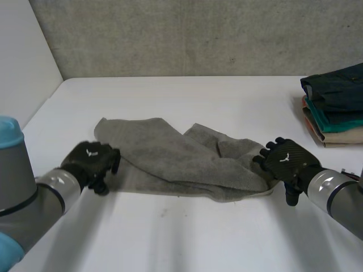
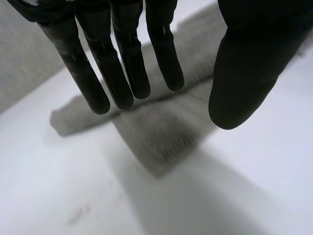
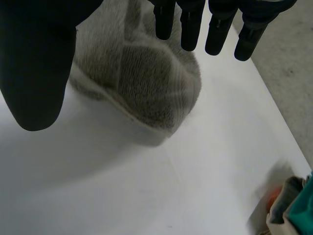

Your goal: Fold the laundry.

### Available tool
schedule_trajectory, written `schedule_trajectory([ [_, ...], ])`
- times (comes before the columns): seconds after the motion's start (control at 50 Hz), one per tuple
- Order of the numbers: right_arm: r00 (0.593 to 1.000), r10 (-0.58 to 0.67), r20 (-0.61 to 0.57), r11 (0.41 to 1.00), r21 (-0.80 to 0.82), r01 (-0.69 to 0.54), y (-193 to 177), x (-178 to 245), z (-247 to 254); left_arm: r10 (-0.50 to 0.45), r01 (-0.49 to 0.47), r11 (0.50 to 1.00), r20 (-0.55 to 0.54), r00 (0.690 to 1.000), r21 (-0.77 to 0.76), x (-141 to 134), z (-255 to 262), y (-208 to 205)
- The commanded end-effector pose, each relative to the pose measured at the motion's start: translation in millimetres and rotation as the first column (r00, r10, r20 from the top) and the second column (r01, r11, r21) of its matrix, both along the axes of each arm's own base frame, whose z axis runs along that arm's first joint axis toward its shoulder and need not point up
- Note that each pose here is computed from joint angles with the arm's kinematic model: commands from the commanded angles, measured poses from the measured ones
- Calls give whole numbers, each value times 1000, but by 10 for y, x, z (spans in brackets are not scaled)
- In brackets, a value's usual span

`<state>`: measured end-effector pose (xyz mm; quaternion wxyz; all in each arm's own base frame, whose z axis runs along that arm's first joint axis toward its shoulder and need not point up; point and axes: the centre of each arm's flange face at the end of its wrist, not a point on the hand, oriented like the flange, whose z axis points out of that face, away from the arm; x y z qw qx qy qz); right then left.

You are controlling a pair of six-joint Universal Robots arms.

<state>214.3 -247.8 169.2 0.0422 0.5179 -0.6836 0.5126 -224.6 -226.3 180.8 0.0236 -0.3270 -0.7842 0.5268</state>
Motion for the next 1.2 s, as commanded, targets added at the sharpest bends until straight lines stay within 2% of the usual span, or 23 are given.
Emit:
schedule_trajectory([
  [0.02, 996, 90, -12, 988, -126, -91, -278, 6, -215, 2, -3, 1000, 22, 1000, 20, 52, -172, -64],
  [0.14, 983, 180, 31, 975, -137, -174, -359, 94, -328, -49, 48, 998, 6, 999, 43, -32, -325, -155],
  [0.3, 978, 205, 44, 974, -111, -199, -423, 162, -460, -73, 73, 996, 3, 997, 52, -117, -440, -286],
  [0.6, 980, 166, 113, 984, -78, -158, -466, 166, -439, -93, 93, 995, 2, 996, 27, -271, -626, -549],
  [0.9, 981, 158, 111, 987, -60, -152, -426, 150, -475, -108, 108, 992, 2, 994, -69, -356, -609, -748],
  [1.2, 984, 141, 110, 989, -62, -135, -439, 132, -450, -92, 92, 993, 9, 996, -80, -398, -621, -837],
])
